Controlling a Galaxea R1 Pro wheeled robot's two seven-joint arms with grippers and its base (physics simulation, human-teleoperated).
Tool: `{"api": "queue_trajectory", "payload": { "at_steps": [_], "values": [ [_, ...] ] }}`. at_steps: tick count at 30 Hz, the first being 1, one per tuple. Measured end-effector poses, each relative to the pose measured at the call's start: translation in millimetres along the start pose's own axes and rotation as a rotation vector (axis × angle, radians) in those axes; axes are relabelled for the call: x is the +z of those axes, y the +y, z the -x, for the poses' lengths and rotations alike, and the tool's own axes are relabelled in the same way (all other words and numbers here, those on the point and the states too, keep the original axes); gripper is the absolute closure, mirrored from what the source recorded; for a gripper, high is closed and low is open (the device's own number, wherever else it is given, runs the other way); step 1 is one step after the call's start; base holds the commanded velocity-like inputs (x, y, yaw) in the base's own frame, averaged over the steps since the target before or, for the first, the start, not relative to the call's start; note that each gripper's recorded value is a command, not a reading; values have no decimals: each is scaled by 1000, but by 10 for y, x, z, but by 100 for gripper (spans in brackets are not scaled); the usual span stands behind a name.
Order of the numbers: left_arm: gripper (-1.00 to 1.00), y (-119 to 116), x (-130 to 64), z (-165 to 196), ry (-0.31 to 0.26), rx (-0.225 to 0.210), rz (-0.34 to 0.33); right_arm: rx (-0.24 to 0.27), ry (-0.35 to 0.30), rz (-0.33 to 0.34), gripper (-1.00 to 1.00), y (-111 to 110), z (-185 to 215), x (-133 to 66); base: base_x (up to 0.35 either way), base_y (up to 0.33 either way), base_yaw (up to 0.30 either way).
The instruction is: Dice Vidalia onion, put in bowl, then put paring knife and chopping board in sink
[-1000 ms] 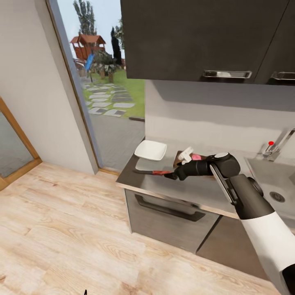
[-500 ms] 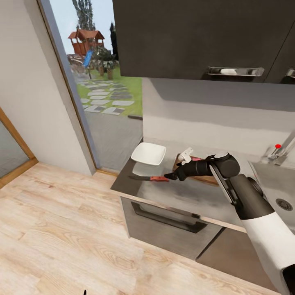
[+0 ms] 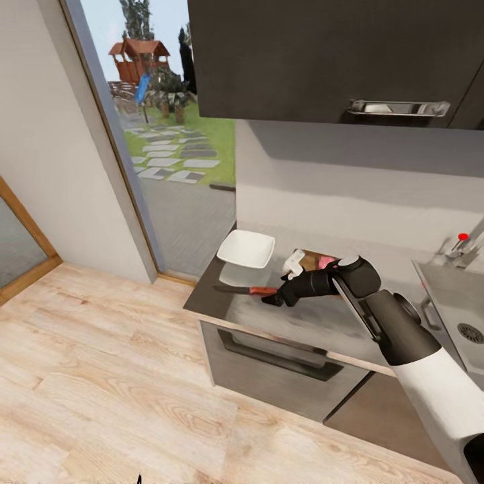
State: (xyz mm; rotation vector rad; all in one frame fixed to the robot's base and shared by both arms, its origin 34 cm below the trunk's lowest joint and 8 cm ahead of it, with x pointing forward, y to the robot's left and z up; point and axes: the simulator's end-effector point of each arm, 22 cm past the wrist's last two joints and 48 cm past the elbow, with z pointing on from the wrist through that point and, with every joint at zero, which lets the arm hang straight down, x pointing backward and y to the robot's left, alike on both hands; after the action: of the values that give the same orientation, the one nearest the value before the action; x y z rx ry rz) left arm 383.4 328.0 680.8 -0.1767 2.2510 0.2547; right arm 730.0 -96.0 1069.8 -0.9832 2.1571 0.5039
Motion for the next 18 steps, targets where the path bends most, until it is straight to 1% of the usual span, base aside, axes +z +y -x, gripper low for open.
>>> {"api": "queue_trajectory", "payload": {
  "at_steps": [5,8,13,18],
  "values": [
    [-100,3,-6,-32,7,2,0,4,5,3,-100,-9,-34,31,0,0,0],
    [-100,4,-8,-47,11,3,0,6,8,5,-100,-13,-50,47,48,-65,0],
    [-100,7,-15,-75,17,4,1,11,13,8,-100,-17,-84,77,158,-144,0],
    [-100,14,-19,-102,24,6,2,16,18,11,-100,-25,-115,109,126,-37,0]
  ]
}}
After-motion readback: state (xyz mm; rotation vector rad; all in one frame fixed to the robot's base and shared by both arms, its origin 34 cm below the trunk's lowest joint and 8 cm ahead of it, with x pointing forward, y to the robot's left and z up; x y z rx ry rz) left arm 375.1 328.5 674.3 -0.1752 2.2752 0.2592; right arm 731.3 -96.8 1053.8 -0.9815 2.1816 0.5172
